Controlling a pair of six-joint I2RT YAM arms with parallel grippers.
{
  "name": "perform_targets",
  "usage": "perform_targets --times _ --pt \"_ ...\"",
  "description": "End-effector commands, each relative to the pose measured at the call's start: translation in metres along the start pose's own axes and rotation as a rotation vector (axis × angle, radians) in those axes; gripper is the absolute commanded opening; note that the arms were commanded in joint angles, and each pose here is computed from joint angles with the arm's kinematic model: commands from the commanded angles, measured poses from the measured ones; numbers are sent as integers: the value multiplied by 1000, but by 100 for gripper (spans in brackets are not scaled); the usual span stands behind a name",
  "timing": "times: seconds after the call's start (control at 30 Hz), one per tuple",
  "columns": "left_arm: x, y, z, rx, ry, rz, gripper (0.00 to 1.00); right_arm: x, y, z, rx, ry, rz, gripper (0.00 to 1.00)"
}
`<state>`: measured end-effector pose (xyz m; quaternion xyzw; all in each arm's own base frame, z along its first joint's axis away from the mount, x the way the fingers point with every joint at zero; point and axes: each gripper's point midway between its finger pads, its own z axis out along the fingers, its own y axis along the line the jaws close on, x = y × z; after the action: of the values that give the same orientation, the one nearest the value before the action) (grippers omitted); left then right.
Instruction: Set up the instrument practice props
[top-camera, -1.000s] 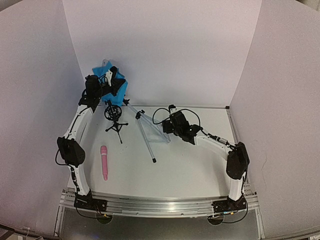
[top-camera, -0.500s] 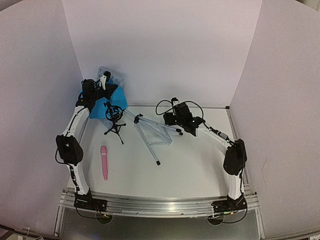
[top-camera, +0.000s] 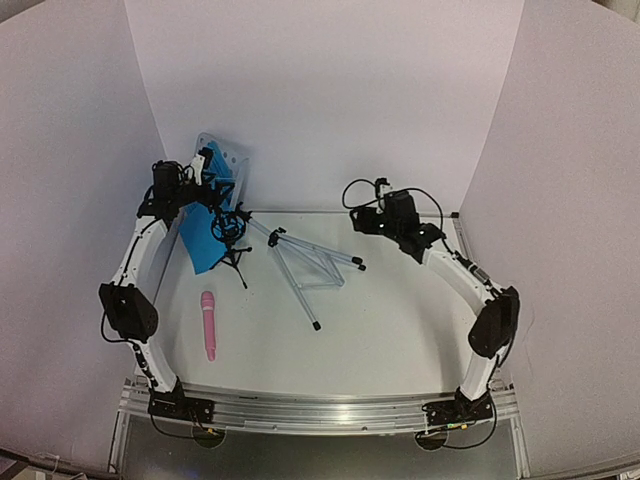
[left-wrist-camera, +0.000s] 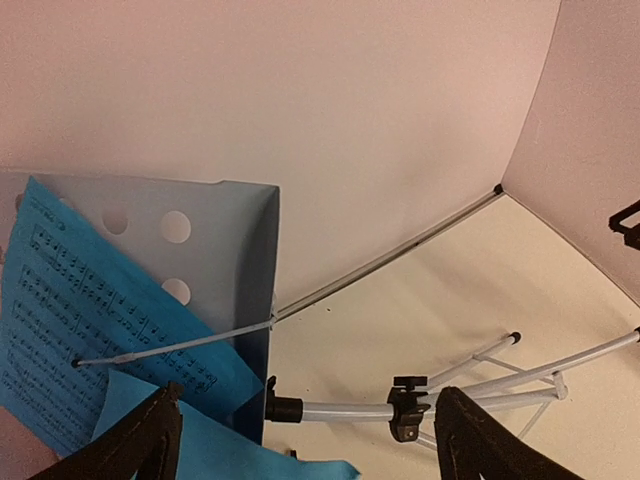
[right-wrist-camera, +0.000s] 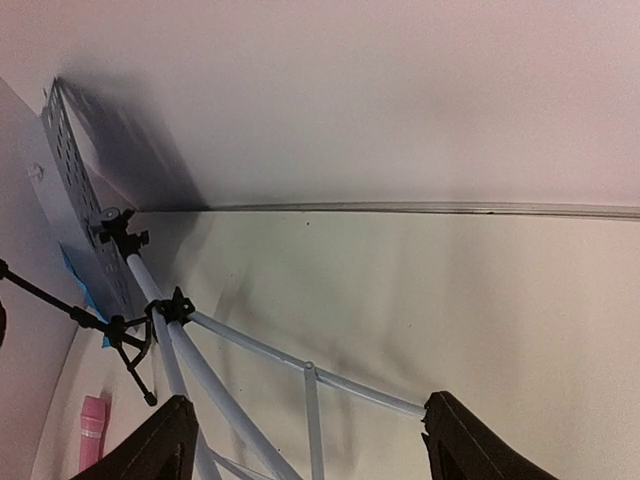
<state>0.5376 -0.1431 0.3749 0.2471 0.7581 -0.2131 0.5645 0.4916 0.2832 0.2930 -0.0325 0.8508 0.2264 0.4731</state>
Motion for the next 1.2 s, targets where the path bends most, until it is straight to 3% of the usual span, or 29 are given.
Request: perform_targets --times 0.0,0.3,0.43,0.73,0.9,1.03,1.17 --pt "-57 -14 -72 -128 -45 60 94 -28 -42 -54 27 -60 118 77" --pt "-30 -12 -189 -429 -4 -73 100 19 -185 -137 268 -81 340 77" --pt "13 -7 -231 -574 70 -145 100 54 -226 -164 351 -77 425 78" --pt "158 -4 -270 -804 303 -258 100 123 -259 -175 442 15 439 79" --pt "228 -2 -275 -861 369 -407 100 141 -266 -189 484 -31 415 80" --pt "230 -1 -269 -849 311 -442 100 157 -279 -208 558 -131 400 83" --pt "243 15 -276 -980 243 -551 100 175 -293 -235 644 -267 415 86"
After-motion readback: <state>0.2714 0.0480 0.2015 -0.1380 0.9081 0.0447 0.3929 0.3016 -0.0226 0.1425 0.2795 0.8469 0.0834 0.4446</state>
